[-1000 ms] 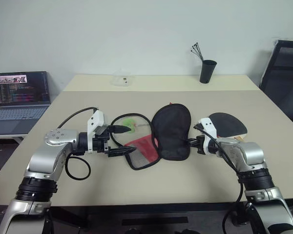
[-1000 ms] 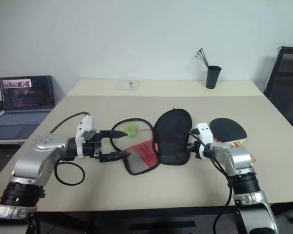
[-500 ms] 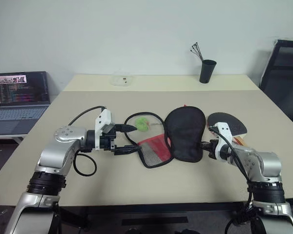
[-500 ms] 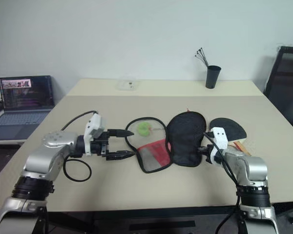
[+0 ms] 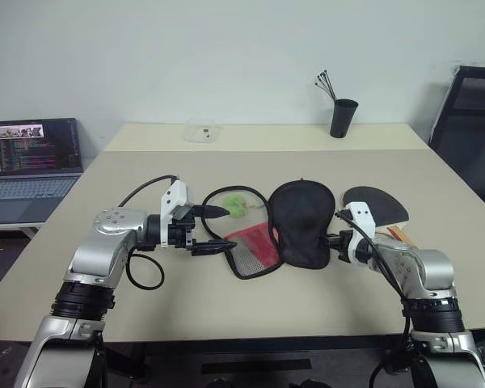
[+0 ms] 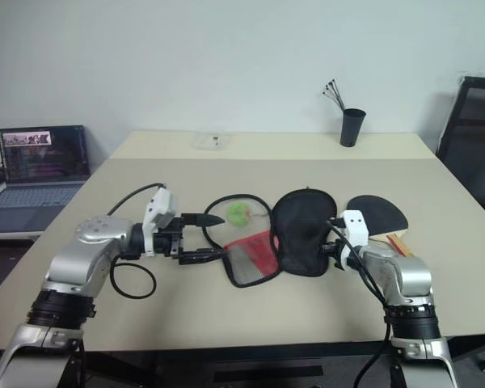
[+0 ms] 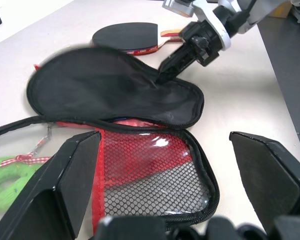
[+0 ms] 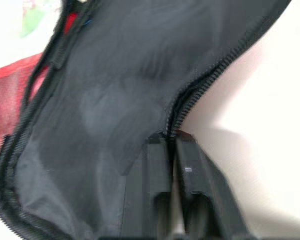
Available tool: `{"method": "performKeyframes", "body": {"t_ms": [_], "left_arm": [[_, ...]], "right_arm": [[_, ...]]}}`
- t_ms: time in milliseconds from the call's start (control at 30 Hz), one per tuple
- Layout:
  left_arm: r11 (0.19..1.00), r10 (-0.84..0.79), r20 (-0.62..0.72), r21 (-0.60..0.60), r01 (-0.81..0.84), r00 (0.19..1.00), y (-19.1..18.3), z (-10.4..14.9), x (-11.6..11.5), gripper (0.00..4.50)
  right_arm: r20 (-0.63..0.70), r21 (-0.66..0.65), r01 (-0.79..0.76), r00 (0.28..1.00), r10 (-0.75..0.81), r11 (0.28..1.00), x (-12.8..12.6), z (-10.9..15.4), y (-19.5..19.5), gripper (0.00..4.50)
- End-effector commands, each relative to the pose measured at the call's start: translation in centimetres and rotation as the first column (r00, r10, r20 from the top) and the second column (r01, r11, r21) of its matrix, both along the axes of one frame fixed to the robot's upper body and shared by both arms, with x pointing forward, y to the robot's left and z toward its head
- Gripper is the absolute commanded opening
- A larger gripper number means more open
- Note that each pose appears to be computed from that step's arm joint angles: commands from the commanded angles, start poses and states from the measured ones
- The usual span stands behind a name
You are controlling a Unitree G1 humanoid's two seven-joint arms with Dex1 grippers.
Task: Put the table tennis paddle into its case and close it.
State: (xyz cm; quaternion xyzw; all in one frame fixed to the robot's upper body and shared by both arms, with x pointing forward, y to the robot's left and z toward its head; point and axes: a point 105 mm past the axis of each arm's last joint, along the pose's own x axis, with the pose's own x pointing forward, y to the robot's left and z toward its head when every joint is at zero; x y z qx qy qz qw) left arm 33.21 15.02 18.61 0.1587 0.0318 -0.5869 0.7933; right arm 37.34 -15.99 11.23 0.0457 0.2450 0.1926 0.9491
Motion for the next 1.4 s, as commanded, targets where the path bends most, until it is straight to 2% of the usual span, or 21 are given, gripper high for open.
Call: {"method": "performKeyframes", "body": {"t_ms": [33,100,133,267,333,467,567,700,1100,1400], "left_arm": [[1.000,-0.011,0.053,-0.001,0.011,0.999,0.0,1.4,-0.2,4.50],[1.000,-0.008,0.052,-0.001,0.008,0.999,0.1,1.5,-0.2,4.50],[1.000,-0.007,0.051,-0.002,0.007,0.999,0.2,1.5,-0.3,4.50],[1.000,-0.017,0.045,-0.011,0.017,0.999,-0.1,1.6,-0.5,4.50],[0.999,-0.028,0.041,-0.019,0.029,0.999,-0.4,1.7,-0.7,4.50],[0.998,-0.061,0.043,-0.020,0.061,0.997,-1.2,1.9,-0.9,4.50],[0.996,-0.088,0.046,-0.020,0.089,0.995,-1.8,2.1,-0.9,4.50],[0.994,-0.111,0.048,-0.016,0.112,0.993,-2.4,2.1,-0.9,4.50],[0.993,-0.113,0.055,-0.020,0.114,0.992,-2.3,2.5,-0.8,4.50],[0.995,-0.099,0.055,-0.017,0.100,0.994,-2.0,2.3,-0.8,4.50]], "right_arm": [[0.085,-0.044,-0.001,0.996,0.005,0.999,0.1,2.2,-1.4,1.97],[0.099,-0.065,0.007,0.995,0.000,0.998,-0.2,2.6,-2.3,2.76],[0.106,-0.072,0.009,0.994,-0.001,0.997,-0.4,2.8,-2.7,2.97],[0.192,-0.053,-0.071,0.978,0.080,0.996,-1.8,5.6,-3.4,4.40],[0.205,-0.075,-0.056,0.976,0.070,0.996,-2.0,6.3,-4.8,4.46],[0.202,-0.160,0.075,0.979,-0.042,0.984,-1.5,6.5,-10.0,4.46],[0.188,-0.232,0.153,0.976,-0.110,0.961,-1.0,5.8,-13.4,4.46],[0.153,-0.259,0.181,0.978,-0.145,0.949,0.0,4.7,-15.3,4.46],[0.035,-0.235,0.110,0.994,-0.105,0.966,1.7,1.5,-15.1,4.46],[0.011,-0.257,0.084,0.996,-0.084,0.963,2.2,0.7,-14.7,4.46]]}}
